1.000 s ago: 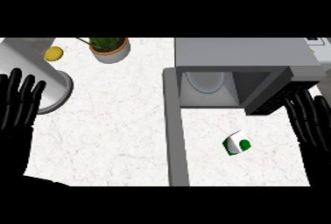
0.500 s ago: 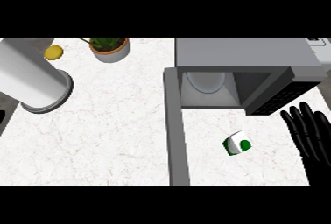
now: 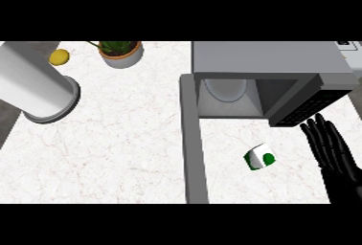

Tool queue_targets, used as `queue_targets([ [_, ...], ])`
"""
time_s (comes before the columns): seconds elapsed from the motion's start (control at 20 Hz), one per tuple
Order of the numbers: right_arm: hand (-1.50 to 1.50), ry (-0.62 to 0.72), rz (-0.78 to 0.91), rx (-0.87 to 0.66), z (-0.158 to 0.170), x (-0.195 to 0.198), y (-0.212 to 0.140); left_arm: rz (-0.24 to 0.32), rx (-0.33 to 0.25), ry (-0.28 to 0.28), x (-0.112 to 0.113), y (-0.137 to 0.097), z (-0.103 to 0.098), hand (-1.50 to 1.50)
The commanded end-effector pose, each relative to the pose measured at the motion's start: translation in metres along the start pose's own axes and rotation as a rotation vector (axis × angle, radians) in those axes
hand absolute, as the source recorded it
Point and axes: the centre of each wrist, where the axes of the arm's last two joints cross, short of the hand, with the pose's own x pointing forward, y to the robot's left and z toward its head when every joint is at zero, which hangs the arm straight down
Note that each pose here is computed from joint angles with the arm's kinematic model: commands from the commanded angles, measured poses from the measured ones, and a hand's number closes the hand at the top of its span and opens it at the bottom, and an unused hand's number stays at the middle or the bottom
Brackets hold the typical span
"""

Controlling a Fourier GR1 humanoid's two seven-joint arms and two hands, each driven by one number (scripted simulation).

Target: Pick up the milk, place it into the microwave and close the microwave

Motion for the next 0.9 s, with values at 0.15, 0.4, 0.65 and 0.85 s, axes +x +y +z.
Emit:
queue_targets([
  [0.15, -1.50, 0.088, 0.065, -0.084, 0.009, -0.053, -0.001, 0.032, -0.035, -0.074, 0.032, -0.010, 0.027, -1.50],
  [0.4, -1.50, 0.146, 0.097, -0.129, 0.023, -0.089, -0.022, 0.042, -0.030, -0.066, 0.022, 0.005, 0.034, -1.50],
  [0.65, -1.50, 0.200, 0.107, -0.128, 0.033, -0.130, -0.028, 0.036, -0.061, -0.045, 0.032, 0.017, 0.051, -1.50],
  [0.85, -1.50, 0.232, 0.151, -0.125, 0.049, -0.157, -0.050, 0.043, -0.044, -0.057, 0.021, 0.023, 0.060, -1.50],
])
